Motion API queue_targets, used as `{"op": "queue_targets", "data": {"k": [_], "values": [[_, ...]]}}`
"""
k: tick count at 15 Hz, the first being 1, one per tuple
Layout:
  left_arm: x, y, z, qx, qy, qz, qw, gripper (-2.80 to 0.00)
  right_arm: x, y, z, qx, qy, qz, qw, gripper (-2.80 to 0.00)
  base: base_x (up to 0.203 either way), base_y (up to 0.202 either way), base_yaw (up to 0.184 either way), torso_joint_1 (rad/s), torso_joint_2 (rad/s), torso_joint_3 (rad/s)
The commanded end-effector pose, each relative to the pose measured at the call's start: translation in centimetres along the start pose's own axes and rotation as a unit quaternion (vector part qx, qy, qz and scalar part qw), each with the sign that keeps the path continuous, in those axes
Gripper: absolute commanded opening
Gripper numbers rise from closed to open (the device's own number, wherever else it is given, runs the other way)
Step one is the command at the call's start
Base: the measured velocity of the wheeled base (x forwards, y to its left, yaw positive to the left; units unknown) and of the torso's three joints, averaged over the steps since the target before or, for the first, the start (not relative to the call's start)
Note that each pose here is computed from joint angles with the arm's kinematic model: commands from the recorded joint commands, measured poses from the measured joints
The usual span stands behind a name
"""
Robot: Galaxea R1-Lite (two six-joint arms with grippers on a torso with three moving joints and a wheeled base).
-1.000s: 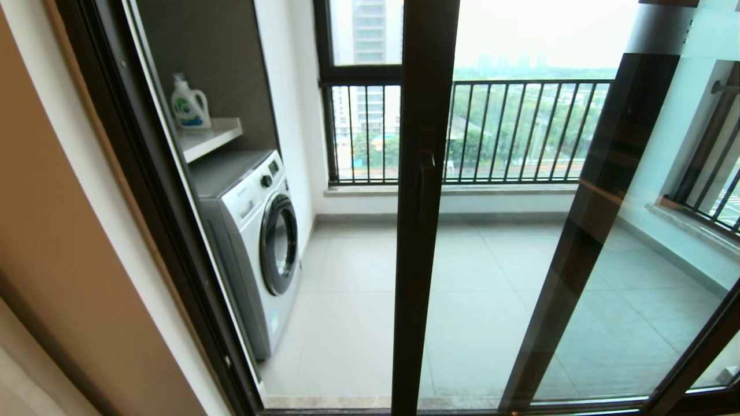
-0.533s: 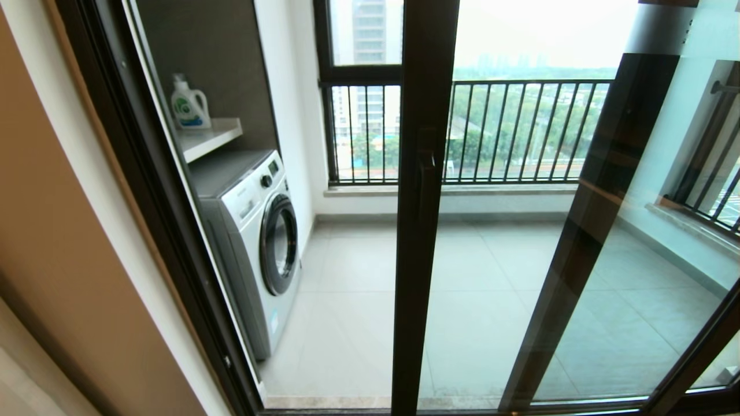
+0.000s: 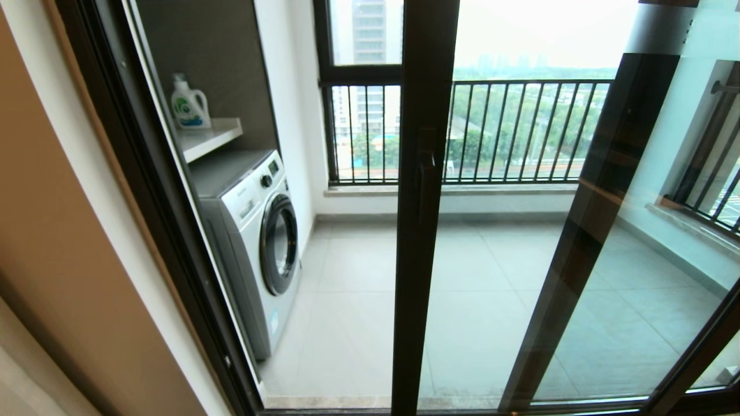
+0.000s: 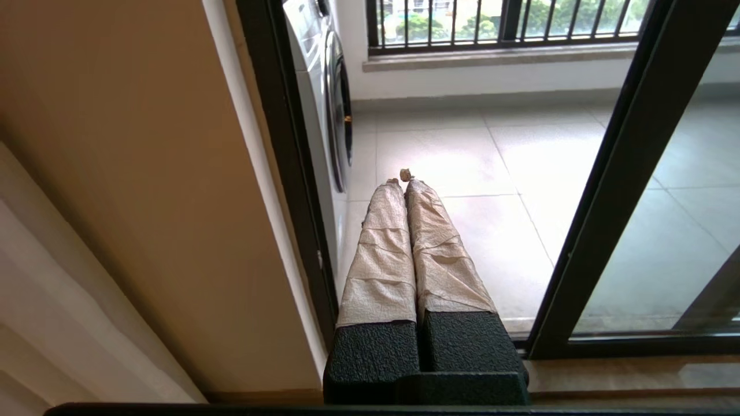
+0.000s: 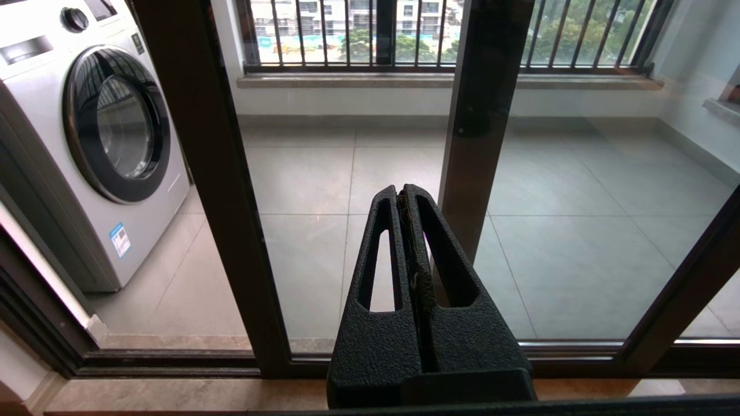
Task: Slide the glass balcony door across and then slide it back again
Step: Open the slid door
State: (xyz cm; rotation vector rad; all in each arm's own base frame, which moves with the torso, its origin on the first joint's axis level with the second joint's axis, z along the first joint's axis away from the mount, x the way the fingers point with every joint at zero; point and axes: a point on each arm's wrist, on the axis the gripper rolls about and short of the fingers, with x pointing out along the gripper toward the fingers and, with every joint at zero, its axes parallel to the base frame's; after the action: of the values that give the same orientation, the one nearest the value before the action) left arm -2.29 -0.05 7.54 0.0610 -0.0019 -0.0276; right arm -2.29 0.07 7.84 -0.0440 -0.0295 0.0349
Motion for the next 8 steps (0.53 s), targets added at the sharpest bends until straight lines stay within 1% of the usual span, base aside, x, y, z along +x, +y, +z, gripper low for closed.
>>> {"op": "queue_targets", "data": {"k": [1,8], "values": [[0.02,-0.02,-0.02,0.02,0.002,-0.004,0.9998,-2.8,0.09,0.01,-0.33,0.0,0.006,0.0,1.0,-2.8,0.0,0.0,0.0,0.0,0.0,0.0],[0.02,0.01,-0.03,0.015,0.004,0.002,0.9999,-2.8,0.09,0.01,-0.33,0.0,0.006,0.0,1.0,-2.8,0.0,0.0,0.0,0.0,0.0,0.0]]}}
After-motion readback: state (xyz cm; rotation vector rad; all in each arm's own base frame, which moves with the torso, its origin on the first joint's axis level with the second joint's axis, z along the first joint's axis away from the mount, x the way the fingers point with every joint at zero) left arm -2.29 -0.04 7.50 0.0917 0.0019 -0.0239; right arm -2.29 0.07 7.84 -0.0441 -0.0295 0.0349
